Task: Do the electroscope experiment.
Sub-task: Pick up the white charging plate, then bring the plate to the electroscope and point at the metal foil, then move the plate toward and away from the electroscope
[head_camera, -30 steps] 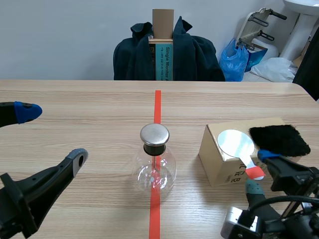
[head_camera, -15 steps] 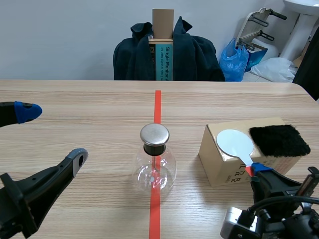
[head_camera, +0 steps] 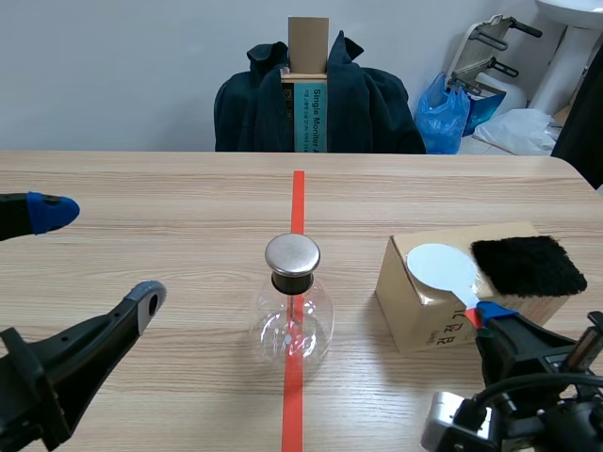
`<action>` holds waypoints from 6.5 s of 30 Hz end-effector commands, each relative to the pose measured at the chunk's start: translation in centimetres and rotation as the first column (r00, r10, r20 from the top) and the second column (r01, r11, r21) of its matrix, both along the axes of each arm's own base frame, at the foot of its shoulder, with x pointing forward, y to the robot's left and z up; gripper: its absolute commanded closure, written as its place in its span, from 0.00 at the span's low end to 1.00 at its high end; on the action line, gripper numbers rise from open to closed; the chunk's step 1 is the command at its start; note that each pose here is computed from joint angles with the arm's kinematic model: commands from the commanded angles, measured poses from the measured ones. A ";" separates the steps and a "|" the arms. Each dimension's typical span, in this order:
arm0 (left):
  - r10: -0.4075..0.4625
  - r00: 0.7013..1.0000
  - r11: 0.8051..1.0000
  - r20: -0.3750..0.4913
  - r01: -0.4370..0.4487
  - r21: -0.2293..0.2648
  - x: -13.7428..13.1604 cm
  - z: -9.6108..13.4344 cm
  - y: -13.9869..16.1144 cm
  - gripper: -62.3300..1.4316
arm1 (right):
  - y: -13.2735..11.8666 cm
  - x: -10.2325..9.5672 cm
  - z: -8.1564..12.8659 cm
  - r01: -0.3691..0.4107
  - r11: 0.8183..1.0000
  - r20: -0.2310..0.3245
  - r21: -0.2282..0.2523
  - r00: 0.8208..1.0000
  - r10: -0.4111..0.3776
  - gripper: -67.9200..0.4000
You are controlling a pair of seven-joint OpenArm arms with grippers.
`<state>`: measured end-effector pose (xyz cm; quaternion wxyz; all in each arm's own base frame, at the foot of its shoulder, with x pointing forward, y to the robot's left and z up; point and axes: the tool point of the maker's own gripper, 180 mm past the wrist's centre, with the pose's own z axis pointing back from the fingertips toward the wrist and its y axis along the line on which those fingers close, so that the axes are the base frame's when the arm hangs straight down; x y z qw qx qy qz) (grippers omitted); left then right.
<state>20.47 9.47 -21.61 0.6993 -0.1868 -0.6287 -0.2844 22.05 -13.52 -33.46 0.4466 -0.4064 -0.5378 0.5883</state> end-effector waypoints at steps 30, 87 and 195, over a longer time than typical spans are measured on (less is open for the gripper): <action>-0.020 0.992 0.989 -0.123 0.038 0.143 -0.8 -4.2 0.9 0.62 | -4.4 -0.1 35.8 0.033 0.999 0.853 0.008 0.522 -0.024 0.98; -0.187 0.965 0.982 -0.182 0.180 -0.053 4.7 -14.1 -5.8 0.93 | 5.6 6.5 17.3 -0.285 0.951 0.426 0.117 0.880 0.212 0.98; -0.187 0.965 0.982 -0.182 0.180 -0.054 4.7 -14.1 -5.8 0.93 | 9.0 2.6 5.4 -0.420 0.906 0.124 0.043 0.902 0.413 0.98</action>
